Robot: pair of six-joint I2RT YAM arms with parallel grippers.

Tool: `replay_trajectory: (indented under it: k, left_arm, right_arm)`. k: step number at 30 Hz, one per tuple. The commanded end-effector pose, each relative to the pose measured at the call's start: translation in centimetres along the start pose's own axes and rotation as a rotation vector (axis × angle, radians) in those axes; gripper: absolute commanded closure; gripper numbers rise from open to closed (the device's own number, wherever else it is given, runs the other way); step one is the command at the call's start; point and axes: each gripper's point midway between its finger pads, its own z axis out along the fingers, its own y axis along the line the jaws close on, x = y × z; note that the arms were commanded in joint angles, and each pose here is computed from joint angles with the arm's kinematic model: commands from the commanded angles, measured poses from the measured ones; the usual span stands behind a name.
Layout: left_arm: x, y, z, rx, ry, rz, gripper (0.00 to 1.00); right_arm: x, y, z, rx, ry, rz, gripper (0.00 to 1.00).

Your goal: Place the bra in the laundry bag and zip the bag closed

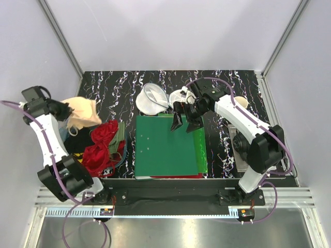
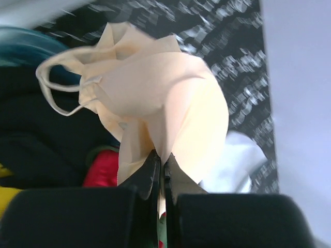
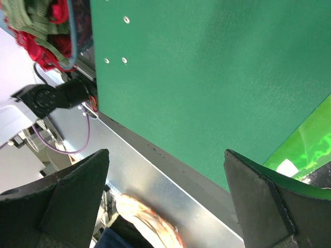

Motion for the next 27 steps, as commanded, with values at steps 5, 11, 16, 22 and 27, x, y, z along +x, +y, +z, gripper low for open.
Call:
replay_trajectory:
  k: [5, 11, 16, 22, 27]
  left_arm:
    - [8.4, -10.2, -1.7, 0.293, 0.223, 0.014, 1.00]
    - [15.4, -13.3, -2.9, 0.378, 0.361, 0.043, 1.00]
    - [19.5, -14.1, -3.7, 0.374, 0.436, 0.054, 1.00]
    - [24.3, -16.1, -3.7, 0.379, 0.525, 0.022, 1.00]
    - [26.3, -17.2, -3.9, 0.375, 0.569, 0.017, 1.00]
  right_arm:
    - [-4.4, 3.2, -1.9, -0.026, -0.158, 0.021, 0.00]
    - [-8.2, 7.8, -3.5, -0.247, -0.365, 0.084, 0.00]
    - [-8.0, 9.3, -3.3, -0.385, -0.402, 0.122, 0.00]
    - [-7.8, 10.6, -2.2, -0.470, -0.400, 0.169, 0.00]
    - [-8.1, 12.4, -0.8, -0.492, -0.434, 0.211, 0.00]
